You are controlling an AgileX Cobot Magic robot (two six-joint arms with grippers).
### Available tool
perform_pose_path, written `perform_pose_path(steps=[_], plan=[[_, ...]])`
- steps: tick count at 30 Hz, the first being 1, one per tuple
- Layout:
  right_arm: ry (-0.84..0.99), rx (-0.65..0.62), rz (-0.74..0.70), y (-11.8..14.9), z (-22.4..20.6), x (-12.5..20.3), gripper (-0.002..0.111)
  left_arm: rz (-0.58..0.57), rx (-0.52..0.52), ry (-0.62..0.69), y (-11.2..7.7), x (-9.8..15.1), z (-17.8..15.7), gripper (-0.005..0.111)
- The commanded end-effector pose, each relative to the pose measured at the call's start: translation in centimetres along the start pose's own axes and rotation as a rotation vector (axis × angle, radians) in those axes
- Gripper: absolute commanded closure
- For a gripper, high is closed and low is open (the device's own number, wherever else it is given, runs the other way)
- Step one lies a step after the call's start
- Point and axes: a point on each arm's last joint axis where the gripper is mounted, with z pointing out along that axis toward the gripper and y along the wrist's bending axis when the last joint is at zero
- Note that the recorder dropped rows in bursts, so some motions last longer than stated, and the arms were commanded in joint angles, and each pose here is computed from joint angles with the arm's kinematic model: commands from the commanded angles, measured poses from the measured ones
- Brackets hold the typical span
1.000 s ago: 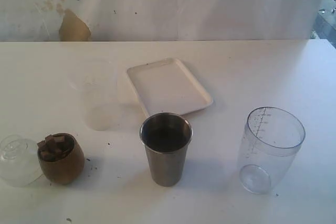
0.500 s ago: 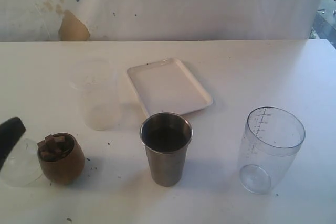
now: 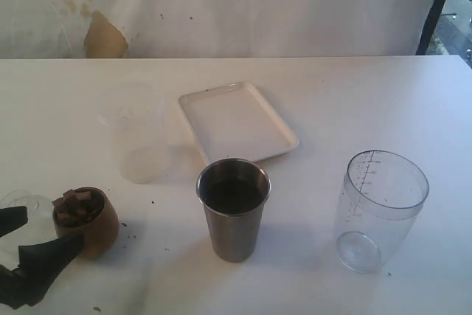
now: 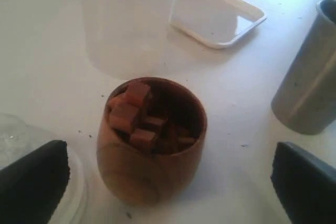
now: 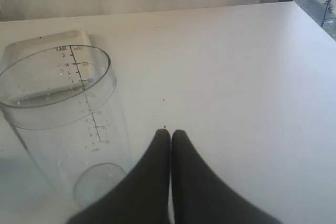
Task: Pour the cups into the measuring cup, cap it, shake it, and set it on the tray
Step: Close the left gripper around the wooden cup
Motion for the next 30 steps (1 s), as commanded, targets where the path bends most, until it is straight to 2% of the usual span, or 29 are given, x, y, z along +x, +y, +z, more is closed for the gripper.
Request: perform_pose_path(steps=[1,4,11,15,22,30], plan=[[-0.003,0.005,0.003,0.0,0.0,0.1,0.108,0.01,-0.008,-0.039,0.6,0.3,0.9,0.002],[-0.003,0.005,0.003,0.0,0.0,0.1,0.108,-0.008,0.027,-0.003,1.2,0.4,2.0,0.002],[-0.003,0.005,0.003,0.0,0.0,0.1,0.108,0.045,0.153,0.06,1.0,0.7,5.2,0.002],[-0.003,0.005,0.003,0.0,0.0,0.1,0.108,0.061,0.106,0.104,1.7,0.5,6.6,0.002],[-0.003,0.005,0.019,0.0,0.0,0.1,0.108,0.095,0.113,0.098,2.4,0.2,8.2,0.002],[-0.003,0.005,0.019,0.0,0.0,0.1,0.108,0.078,0.109,0.166,3.0,1.4,9.2,0.002]])
